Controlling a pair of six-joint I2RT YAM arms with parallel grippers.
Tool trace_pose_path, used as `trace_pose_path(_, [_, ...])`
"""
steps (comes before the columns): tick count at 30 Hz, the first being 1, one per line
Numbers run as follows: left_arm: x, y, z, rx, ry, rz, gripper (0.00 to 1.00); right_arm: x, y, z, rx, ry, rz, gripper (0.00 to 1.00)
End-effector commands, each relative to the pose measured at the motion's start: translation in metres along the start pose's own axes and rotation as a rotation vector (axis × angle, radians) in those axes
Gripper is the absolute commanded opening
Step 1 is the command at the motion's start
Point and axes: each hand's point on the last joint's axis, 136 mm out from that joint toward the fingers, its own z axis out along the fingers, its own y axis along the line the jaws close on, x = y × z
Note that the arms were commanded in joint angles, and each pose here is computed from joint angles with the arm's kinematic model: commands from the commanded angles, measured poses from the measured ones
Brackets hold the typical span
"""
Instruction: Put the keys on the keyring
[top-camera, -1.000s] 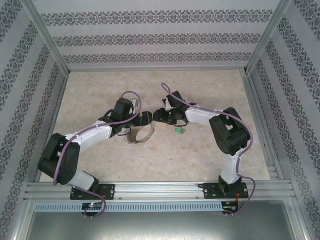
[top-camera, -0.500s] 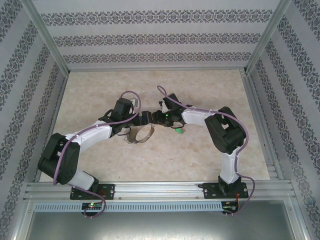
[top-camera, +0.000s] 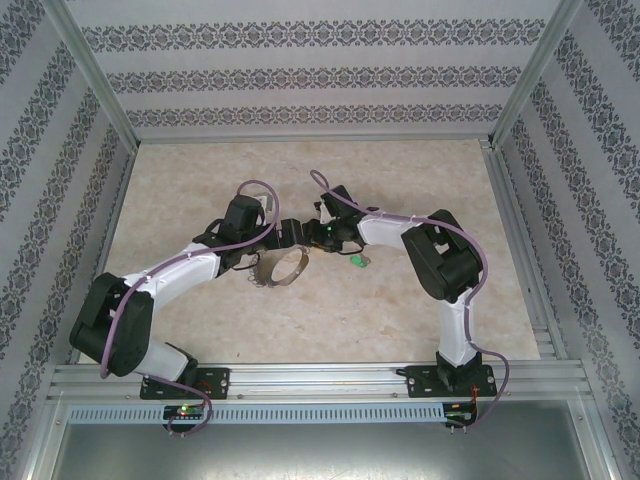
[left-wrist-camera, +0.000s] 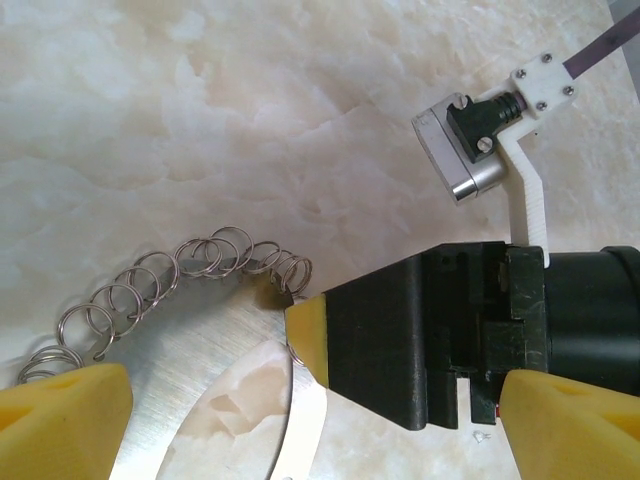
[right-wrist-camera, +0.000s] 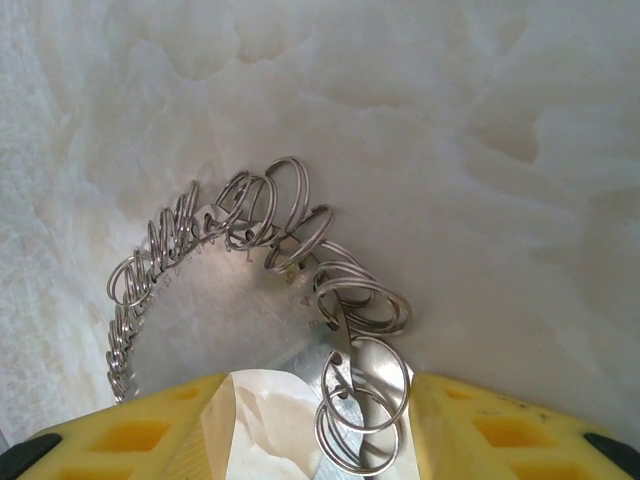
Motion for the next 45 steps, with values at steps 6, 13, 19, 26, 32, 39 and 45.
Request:
trace_pose_path(6, [0.001,-0.004,-0.003,0.021,-0.024,-0.007,0.95,-0.009,0.017,0.006,-0.029,0.011,0.006,0.5])
trace_pose_path(13, [0.005,-0.002,-0.002,0.023,-0.013,0.005,0.95,-0.022,0.024,0.007,-0.038,-0.003,0.003,0.5])
trace_pose_path(19, [0.011,-0.007,0.002,0.046,0.038,0.034,0.95,-0.031,0.018,-0.021,-0.027,-0.075,0.01,0.5])
trace_pose_path(26, [0.01,-0.012,0.005,0.066,0.053,0.026,0.93,-0.012,-0.001,-0.051,0.043,-0.085,-0.041,0.5])
trace_pose_path(32, [0.012,-0.016,0.013,0.05,0.15,0.114,0.79,0.001,-0.029,-0.073,0.102,-0.123,-0.032,0.5])
trace_pose_path(39, [0.032,-0.013,0.03,-0.12,0.339,0.33,0.5,0.002,-0.032,-0.097,0.105,-0.164,-0.077,0.5])
trace_pose_path(45, [0.014,0.005,0.027,-0.279,0.24,0.299,0.61,0.009,-0.036,-0.082,0.176,-0.132,-0.202,0.51])
